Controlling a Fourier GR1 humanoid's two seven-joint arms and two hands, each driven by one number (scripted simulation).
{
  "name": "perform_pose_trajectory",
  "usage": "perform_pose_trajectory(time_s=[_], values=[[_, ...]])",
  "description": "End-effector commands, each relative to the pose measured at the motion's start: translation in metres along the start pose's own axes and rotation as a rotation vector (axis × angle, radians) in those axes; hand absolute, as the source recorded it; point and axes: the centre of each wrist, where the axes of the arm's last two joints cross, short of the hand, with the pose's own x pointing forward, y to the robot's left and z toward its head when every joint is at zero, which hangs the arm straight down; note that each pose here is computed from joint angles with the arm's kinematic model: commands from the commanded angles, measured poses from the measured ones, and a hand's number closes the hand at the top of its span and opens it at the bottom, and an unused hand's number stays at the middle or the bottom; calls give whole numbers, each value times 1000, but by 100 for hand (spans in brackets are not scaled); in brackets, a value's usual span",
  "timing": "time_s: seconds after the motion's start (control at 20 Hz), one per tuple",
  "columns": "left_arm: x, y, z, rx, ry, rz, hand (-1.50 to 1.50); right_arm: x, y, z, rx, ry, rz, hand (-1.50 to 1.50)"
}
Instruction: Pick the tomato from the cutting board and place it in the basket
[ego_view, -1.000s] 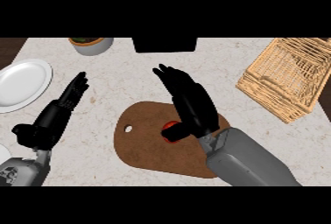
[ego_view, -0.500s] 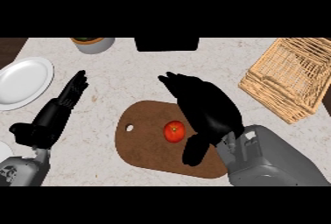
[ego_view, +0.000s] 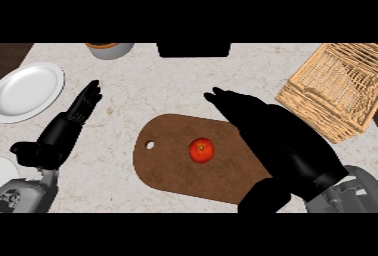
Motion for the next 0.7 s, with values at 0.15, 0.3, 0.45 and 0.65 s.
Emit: perform_pose_trajectory(time_s=[0.15,0.3,0.45,0.65], values=[[-10,-7,2,-2,-8,-10,0,-19,26,9,-2,98,-22,-150],[-3,4,-2,-5,4,-1,0,-21,45,-22,-30,84,-47,-150],[4,-7,-1,-5,1,-10,0,-12,55,-23,-53,80,-95,-150],[7,-9,-2,-4,-10,-14,0,-41,87,-43,-68,65,-49,-150]])
